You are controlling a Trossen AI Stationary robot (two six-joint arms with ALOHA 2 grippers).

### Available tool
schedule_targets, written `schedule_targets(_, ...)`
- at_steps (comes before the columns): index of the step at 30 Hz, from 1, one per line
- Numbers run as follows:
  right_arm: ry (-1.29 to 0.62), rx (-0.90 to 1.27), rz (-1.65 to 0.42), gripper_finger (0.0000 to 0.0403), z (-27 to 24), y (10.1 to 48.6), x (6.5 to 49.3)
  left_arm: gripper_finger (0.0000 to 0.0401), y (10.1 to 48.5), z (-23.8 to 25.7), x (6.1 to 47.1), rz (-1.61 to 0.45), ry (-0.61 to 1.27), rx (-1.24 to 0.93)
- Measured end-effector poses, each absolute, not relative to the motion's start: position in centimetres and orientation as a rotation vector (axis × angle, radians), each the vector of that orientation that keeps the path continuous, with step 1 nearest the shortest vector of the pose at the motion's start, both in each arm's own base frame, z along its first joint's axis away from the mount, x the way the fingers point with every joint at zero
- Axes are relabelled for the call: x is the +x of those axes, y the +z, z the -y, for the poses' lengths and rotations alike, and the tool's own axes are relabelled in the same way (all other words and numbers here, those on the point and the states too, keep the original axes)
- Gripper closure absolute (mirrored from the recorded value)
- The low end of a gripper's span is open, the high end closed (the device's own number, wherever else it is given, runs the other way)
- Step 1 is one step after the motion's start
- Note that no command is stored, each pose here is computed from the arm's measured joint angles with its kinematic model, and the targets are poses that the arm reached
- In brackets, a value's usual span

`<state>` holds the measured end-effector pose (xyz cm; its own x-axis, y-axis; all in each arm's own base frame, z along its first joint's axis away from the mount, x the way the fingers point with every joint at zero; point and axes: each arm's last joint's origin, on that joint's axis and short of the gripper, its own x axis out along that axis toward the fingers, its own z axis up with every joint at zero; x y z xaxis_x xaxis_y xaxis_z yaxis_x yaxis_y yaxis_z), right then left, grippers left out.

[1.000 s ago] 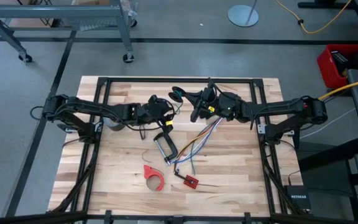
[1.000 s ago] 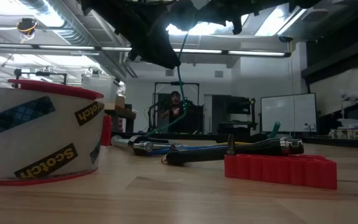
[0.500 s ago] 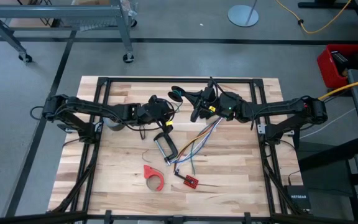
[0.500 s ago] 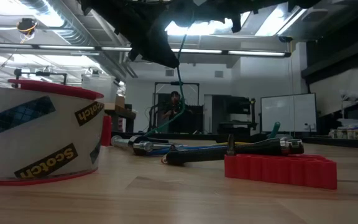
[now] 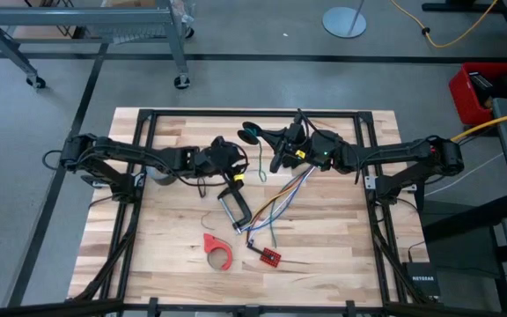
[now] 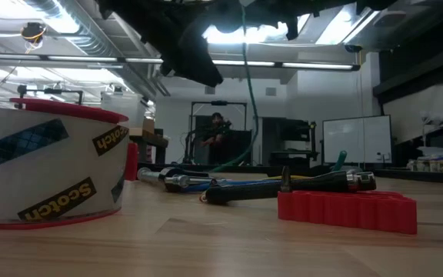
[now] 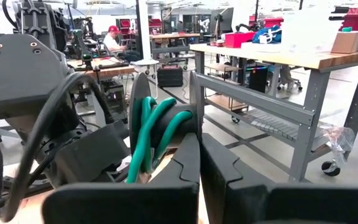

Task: Coil cords
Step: Coil the green wire around the spool

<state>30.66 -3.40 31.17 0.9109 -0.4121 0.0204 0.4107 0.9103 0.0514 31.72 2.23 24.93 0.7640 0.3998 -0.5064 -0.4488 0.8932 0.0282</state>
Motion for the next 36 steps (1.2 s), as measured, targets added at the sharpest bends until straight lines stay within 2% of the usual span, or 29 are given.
schedule_targets(9,-0.424,0.021,0.068,0.0403,3.3,32.4,29.7,0.0269,25.1,-1.2,32.0,-0.511,0.372,-0.111)
schedule_targets(18,-0.401,0.007,0.120,0.0403,3.2,33.8,28.6,0.0272,27.4,-0.4,33.0,-0.274,0.303,-0.016)
schedule_targets(24,-0.323,0.005,0.158,0.0403,3.0,34.2,28.6,0.0272,27.6,-0.2,33.1,-0.255,0.239,0.017)
schedule_targets(36,-0.320,0.006,0.182,0.0403,2.9,34.5,28.5,0.0272,28.0,0.6,33.2,-0.213,0.147,0.003)
